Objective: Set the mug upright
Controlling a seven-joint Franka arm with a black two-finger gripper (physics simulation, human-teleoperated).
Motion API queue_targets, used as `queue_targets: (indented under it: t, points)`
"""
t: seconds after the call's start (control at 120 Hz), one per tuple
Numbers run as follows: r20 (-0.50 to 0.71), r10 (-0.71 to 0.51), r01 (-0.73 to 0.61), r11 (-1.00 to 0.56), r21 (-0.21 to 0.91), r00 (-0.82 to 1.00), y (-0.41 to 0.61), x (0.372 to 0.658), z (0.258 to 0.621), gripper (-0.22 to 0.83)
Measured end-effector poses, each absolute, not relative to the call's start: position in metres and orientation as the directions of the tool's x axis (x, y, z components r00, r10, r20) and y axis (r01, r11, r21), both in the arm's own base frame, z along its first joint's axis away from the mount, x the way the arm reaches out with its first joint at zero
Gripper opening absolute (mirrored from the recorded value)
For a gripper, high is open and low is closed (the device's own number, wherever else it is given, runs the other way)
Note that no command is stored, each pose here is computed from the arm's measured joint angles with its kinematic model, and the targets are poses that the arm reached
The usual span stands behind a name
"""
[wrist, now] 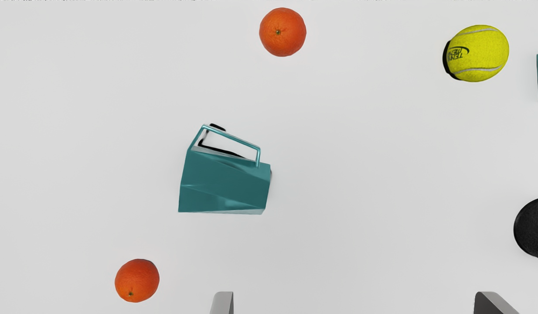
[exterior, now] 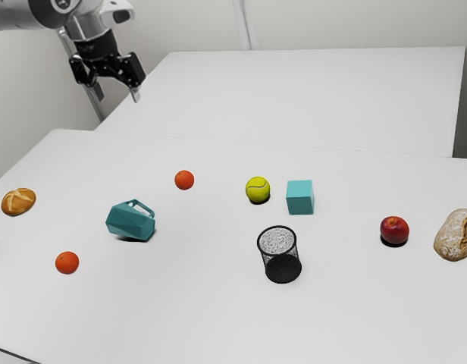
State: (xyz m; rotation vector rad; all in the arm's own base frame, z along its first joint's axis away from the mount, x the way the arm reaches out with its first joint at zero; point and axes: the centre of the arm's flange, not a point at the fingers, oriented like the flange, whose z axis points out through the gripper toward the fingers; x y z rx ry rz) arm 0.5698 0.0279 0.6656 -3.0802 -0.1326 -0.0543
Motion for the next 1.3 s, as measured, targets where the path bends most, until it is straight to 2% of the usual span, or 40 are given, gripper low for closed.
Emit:
queue_targets:
  t: [0.092, 0.158, 0.267, 0.417, 0.492, 0.617, 0.817, 1.008, 1.133, 1.3]
  points:
    - [0.031, 0.088, 0.089, -0.995, -0.042, 0.996, 0.028, 0.567, 0.664, 0.62]
    - [-0.010, 0.099, 0.099, -0.995, -0.014, 0.995, 0.031, 0.565, 0.647, 0.62]
    - [-0.111, 0.157, 0.165, -0.984, 0.072, 0.981, 0.074, 0.557, 0.595, 0.61]
    - [-0.236, 0.307, 0.366, -0.891, 0.268, 0.922, 0.196, 0.520, 0.482, 0.61]
    - [-0.243, 0.359, 0.427, -0.833, 0.353, 0.901, 0.243, 0.506, 0.440, 0.62]
    - [-0.207, 0.345, 0.403, -0.787, 0.467, 0.915, 0.267, 0.518, 0.390, 0.62]
    - [-0.098, 0.322, 0.310, -0.717, 0.624, 0.942, 0.293, 0.536, 0.352, 0.62]
    - [-0.033, 0.244, 0.189, -0.649, 0.737, 0.969, 0.303, 0.557, 0.317, 0.62]
    - [-0.003, 0.178, 0.114, -0.617, 0.779, 0.984, 0.296, 0.557, 0.304, 0.61]
    - [0.000, 0.112, 0.064, -0.572, 0.818, 0.994, 0.295, 0.543, 0.290, 0.62]
